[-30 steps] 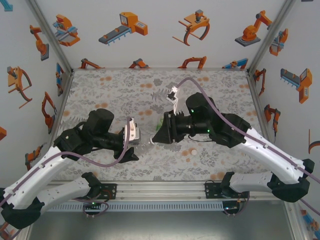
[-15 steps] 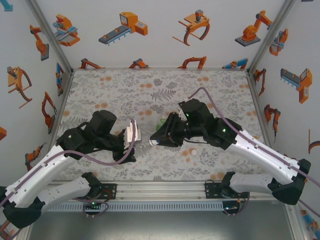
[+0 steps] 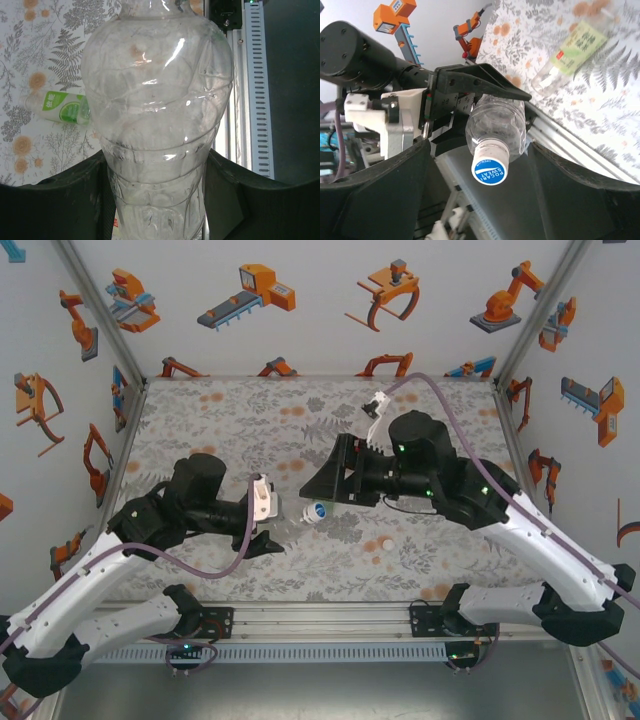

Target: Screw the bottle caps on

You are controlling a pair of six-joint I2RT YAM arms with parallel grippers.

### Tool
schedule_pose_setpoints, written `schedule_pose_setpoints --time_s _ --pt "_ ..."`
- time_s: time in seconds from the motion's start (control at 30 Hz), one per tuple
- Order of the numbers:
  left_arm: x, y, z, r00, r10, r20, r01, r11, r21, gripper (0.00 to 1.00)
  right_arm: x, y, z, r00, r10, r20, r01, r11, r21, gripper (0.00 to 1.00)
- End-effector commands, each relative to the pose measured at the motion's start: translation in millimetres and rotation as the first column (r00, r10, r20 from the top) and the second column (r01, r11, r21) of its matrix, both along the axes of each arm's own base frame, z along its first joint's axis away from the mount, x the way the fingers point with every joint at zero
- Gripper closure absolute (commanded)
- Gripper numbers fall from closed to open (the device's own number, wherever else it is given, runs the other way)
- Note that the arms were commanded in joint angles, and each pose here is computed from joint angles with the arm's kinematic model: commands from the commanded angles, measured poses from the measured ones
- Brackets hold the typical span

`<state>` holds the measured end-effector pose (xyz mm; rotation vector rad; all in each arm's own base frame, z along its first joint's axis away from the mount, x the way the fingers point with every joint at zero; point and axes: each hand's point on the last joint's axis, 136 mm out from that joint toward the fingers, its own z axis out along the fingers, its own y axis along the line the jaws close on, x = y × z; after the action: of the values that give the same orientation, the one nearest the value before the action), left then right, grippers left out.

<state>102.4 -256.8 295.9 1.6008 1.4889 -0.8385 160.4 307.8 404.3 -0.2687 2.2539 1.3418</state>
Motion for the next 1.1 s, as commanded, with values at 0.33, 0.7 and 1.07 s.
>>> schedule_pose_setpoints --time_s 0.33,0.7,1.07 --pt "-10 0 27 0.998 -0.048 0.035 0.05 0.996 -0.069 1.0 -72 -4 49 0.265 0.505 0.822 -0.492 0.804 -0.335 0.37" --pt "-15 2 39 0.998 -0.048 0.035 0.052 0.993 -0.107 1.0 -87 4 34 0.072 0.525 0.848 -0.561 0.724 -0.401 0.46" --pt "-17 1 42 0.998 -0.053 0.03 0.057 0.992 -0.116 1.0 -80 12 33 0.088 0.509 0.856 -0.551 0.741 -0.384 0.49"
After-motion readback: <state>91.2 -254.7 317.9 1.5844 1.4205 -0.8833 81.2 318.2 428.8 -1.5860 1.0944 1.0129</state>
